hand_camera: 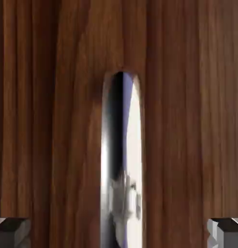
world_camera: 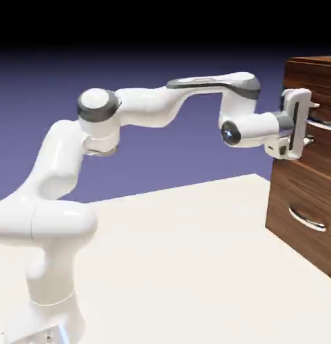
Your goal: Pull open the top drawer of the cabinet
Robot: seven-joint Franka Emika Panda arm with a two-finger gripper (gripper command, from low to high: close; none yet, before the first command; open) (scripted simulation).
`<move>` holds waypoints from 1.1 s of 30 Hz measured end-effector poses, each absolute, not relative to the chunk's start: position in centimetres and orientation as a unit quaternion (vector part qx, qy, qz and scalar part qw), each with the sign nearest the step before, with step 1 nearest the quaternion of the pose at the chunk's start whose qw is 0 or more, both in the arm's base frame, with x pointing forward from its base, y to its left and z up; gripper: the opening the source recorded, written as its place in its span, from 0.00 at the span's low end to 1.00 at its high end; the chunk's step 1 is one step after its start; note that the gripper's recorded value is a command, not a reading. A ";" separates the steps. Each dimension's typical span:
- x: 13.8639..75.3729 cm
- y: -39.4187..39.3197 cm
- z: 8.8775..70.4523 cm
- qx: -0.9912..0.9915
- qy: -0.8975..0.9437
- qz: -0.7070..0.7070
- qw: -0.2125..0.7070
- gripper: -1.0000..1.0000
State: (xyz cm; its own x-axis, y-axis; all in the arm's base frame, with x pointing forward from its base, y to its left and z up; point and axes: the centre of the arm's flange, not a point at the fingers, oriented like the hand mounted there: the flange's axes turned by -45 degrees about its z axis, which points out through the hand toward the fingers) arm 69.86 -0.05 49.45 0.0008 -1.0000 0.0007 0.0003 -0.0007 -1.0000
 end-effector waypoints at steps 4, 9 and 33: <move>69.5 -0.1 49.4 -0.500 0.500 -0.500 0.500 0.00; 65.6 -0.1 49.4 -0.500 0.500 -0.500 0.500 0.00; 43.4 -0.1 49.4 -0.501 0.500 -0.500 0.499 1.00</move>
